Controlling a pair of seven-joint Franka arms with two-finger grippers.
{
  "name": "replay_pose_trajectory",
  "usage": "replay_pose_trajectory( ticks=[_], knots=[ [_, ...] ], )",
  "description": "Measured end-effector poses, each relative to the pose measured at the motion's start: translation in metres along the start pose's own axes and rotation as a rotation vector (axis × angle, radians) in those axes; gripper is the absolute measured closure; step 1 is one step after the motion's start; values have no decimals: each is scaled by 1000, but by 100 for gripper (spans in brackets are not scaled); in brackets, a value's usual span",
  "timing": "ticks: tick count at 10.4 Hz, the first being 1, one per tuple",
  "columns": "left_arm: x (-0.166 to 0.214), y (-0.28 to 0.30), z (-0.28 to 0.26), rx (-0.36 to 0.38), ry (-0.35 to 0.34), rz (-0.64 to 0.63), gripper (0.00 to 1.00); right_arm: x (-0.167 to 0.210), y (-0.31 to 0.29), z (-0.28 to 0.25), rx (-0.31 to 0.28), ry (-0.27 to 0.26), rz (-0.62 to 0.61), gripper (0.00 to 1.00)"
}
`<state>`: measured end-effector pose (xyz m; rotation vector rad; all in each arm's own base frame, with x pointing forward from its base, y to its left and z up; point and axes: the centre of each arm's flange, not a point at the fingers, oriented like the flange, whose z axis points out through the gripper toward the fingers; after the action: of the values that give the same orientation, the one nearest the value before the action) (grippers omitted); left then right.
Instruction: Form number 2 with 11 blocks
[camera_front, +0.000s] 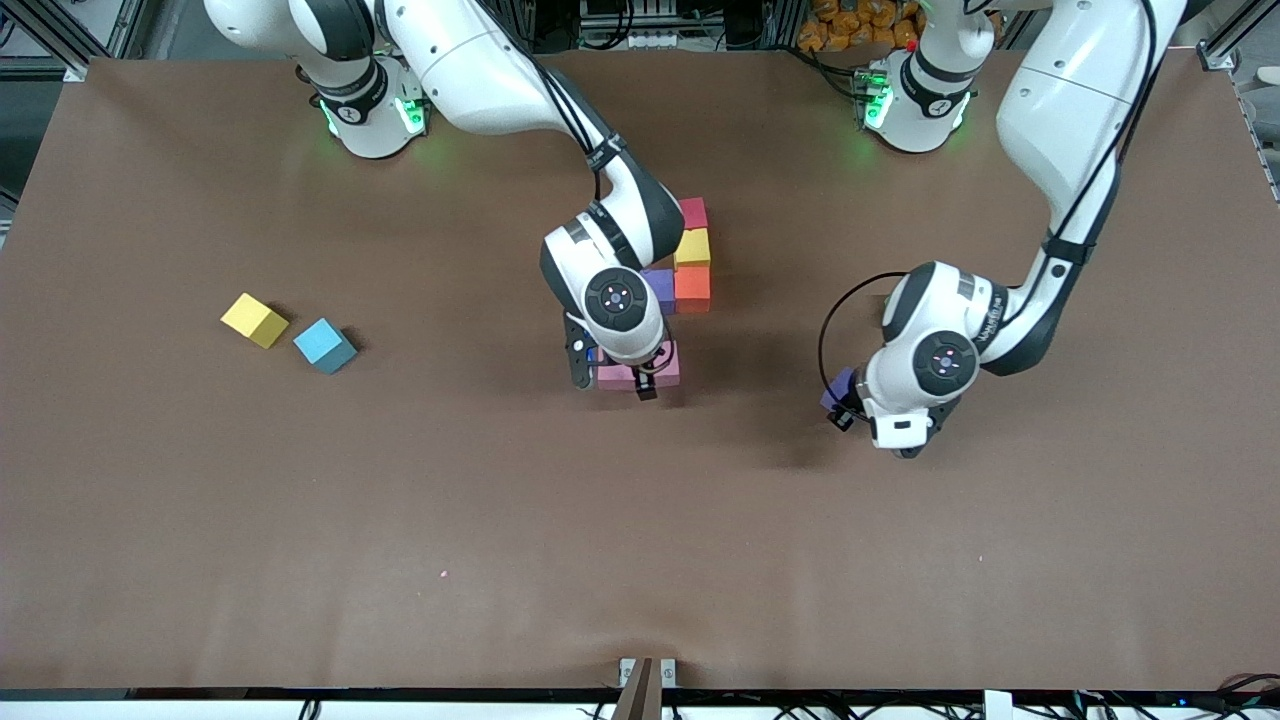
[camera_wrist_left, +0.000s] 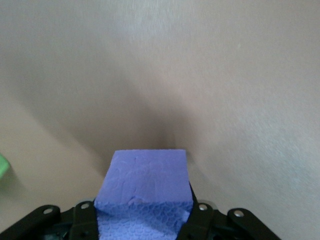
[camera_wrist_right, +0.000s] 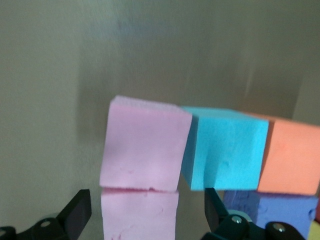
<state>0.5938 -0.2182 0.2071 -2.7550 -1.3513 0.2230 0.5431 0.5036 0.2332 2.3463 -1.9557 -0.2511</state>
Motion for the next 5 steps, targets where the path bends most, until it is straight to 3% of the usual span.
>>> replay_pose_trajectory(
  ticks=[5],
  knots=[
    [-44, 17, -2, -25, 3, -242, 45, 51, -4, -80, -64, 15, -179, 0]
  ],
)
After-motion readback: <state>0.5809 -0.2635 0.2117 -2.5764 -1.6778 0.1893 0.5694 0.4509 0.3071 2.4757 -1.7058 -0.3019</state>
